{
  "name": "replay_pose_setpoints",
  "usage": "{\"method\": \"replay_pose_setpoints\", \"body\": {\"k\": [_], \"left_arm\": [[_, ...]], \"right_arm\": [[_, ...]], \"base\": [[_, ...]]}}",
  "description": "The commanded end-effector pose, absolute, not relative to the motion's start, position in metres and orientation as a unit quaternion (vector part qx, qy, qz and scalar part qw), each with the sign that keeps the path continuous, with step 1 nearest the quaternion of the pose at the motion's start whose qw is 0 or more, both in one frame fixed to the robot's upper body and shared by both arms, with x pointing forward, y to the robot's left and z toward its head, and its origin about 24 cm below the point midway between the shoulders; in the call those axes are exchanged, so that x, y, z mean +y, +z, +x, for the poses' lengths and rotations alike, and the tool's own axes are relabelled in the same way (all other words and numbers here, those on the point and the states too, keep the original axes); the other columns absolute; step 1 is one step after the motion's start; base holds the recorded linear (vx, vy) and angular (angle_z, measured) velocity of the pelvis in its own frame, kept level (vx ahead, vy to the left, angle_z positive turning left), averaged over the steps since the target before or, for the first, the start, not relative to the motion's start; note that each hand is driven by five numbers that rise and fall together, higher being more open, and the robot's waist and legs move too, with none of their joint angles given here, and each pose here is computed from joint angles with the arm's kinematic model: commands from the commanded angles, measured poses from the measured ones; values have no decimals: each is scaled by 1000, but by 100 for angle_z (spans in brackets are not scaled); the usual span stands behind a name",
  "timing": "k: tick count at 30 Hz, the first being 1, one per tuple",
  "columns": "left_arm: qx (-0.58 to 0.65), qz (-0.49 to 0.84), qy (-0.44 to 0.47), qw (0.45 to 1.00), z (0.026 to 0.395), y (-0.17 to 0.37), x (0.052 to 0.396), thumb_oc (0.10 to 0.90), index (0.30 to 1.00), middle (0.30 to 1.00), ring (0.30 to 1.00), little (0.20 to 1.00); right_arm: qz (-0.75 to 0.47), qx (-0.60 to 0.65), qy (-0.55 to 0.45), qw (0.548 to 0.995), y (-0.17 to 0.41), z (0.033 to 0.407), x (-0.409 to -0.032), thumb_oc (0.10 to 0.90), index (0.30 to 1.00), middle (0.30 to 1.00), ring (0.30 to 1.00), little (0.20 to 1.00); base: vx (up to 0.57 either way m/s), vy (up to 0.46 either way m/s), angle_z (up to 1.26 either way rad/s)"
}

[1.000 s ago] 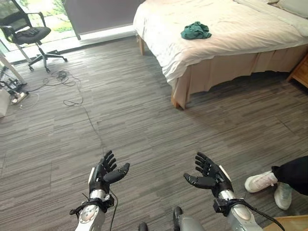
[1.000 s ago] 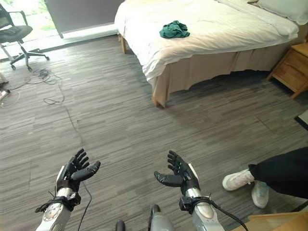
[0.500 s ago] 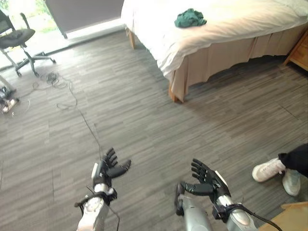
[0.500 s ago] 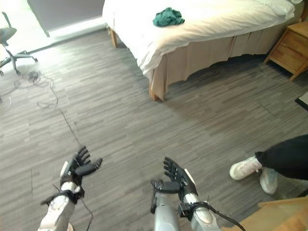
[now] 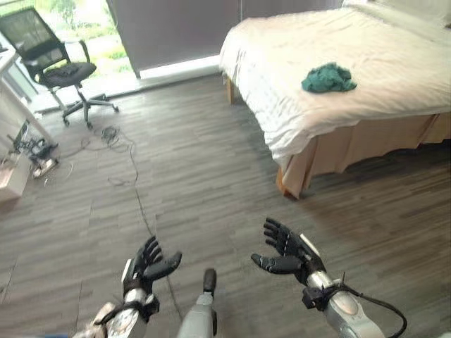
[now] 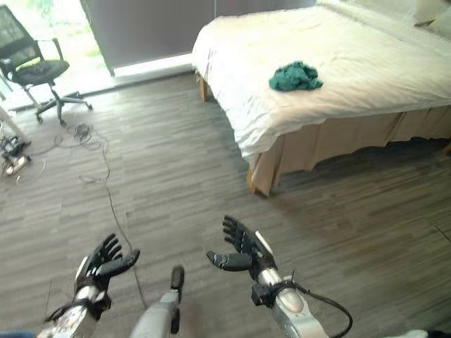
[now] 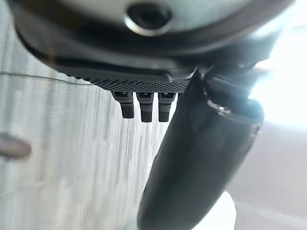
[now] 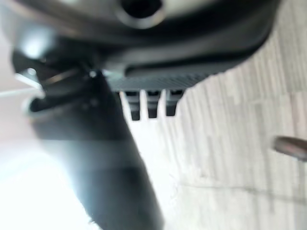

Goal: Pick up bed clothes into laundry basket.

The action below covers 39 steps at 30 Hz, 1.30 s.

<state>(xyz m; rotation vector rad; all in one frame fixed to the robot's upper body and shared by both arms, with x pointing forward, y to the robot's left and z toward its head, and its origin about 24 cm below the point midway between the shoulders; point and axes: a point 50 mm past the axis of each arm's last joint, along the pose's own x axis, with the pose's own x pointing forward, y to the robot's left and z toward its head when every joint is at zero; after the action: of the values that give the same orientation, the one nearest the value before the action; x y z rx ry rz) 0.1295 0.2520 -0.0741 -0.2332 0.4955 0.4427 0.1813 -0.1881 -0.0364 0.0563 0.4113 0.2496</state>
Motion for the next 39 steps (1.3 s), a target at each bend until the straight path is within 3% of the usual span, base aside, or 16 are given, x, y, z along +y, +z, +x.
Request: {"method": "replay_pose_setpoints", "body": {"k": [1, 9, 20, 29, 39], "left_arm": [[58, -75, 155, 983, 196, -6, 256, 800, 900, 900, 900, 900], [20, -50, 169, 984, 200, 15, 274, 800, 900, 900, 900, 900], [23, -39, 117, 992, 210, 12, 256, 800, 900, 900, 900, 900], [14, -134, 87, 987, 221, 9, 226, 800, 900, 900, 900, 900], [21, -130, 83, 988, 214, 5, 224, 800, 900, 900, 900, 900]], "right_arm": [[43, 58, 162, 984, 13, 217, -167, 800, 900, 900, 900, 900], [69, 49, 226, 970, 17, 224, -134, 800, 900, 900, 900, 900], [62, 29, 247, 967, 28, 223, -141, 800, 900, 900, 900, 900], [59, 37, 250, 966, 27, 224, -149, 800, 900, 900, 900, 900], [56, 53, 246, 966, 18, 216, -153, 800, 900, 900, 900, 900]], "base": [[393, 166, -180], [360, 221, -72], [258, -143, 14], [126, -280, -2], [175, 90, -59]]}}
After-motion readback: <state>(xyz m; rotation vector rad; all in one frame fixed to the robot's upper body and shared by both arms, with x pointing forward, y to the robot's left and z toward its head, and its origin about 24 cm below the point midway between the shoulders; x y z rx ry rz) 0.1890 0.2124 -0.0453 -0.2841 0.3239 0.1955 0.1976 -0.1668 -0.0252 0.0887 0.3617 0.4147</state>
